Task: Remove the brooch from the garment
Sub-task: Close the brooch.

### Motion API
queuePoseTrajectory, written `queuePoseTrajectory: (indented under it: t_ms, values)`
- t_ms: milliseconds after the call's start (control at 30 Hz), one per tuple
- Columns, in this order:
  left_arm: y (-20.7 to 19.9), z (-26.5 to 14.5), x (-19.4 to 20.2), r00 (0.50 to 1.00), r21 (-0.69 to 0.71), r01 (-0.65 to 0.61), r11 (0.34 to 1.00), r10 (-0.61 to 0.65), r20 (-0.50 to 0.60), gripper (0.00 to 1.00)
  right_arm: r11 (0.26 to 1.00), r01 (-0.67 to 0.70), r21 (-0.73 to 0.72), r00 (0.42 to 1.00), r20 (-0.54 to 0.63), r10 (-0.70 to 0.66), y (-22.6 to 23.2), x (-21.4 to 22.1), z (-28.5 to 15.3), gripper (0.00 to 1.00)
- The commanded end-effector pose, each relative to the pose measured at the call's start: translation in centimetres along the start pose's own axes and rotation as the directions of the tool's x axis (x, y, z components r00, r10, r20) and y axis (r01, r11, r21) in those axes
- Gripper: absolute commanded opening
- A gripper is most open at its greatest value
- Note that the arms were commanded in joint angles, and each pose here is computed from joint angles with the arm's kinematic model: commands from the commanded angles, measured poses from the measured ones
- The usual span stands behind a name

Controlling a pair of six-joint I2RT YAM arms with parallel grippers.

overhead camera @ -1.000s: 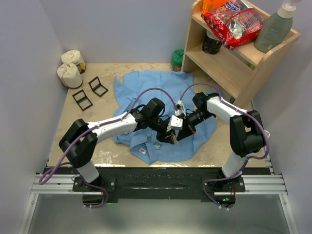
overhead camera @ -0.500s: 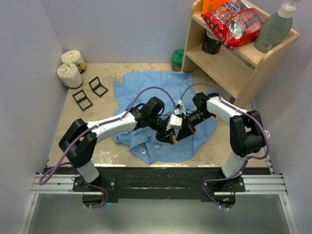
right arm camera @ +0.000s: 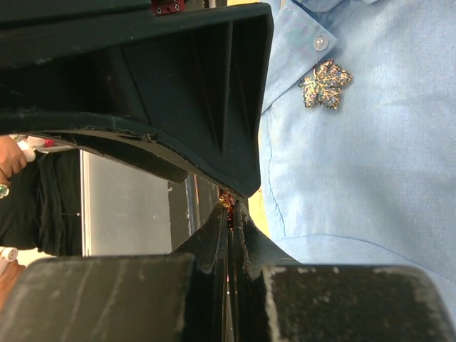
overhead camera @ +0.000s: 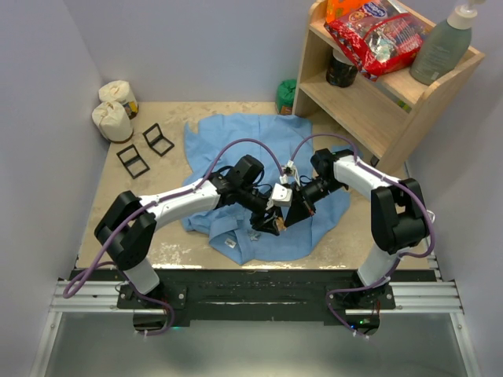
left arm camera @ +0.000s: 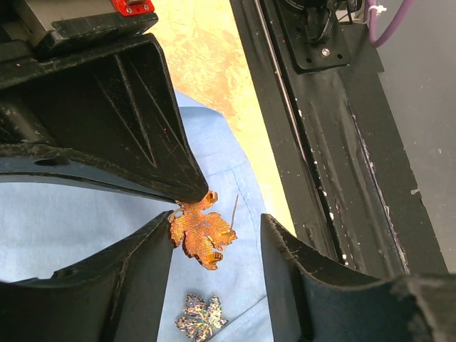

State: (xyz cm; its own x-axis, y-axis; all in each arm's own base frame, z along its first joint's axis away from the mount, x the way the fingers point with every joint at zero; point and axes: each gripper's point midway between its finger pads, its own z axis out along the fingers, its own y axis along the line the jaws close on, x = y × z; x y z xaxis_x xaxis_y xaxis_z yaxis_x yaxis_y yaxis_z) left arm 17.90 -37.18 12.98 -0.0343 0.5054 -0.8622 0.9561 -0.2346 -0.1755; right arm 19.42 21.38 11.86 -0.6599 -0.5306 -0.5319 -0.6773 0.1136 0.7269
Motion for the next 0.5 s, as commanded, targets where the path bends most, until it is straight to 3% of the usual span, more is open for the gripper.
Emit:
queuePoseTrajectory:
  t_ms: [0, 467]
  values:
    - [-1.99, -0.50, -2.73, 0.997, 0.081, -0.027, 0.996, 0.021, 0.075, 0.56, 0.996, 0.077, 0.044, 0.996, 0.031, -0.079, -0.53, -1.11, -0.66, 0.00]
    - [-1.22, -0.41, -2.87, 0.992, 0.061, 0.048, 0.997, -0.055, 0.115, 0.44, 0.996, 0.074, 0.056, 0.996, 0.036, -0.076, -0.63, -1.19, -0.83, 0.00]
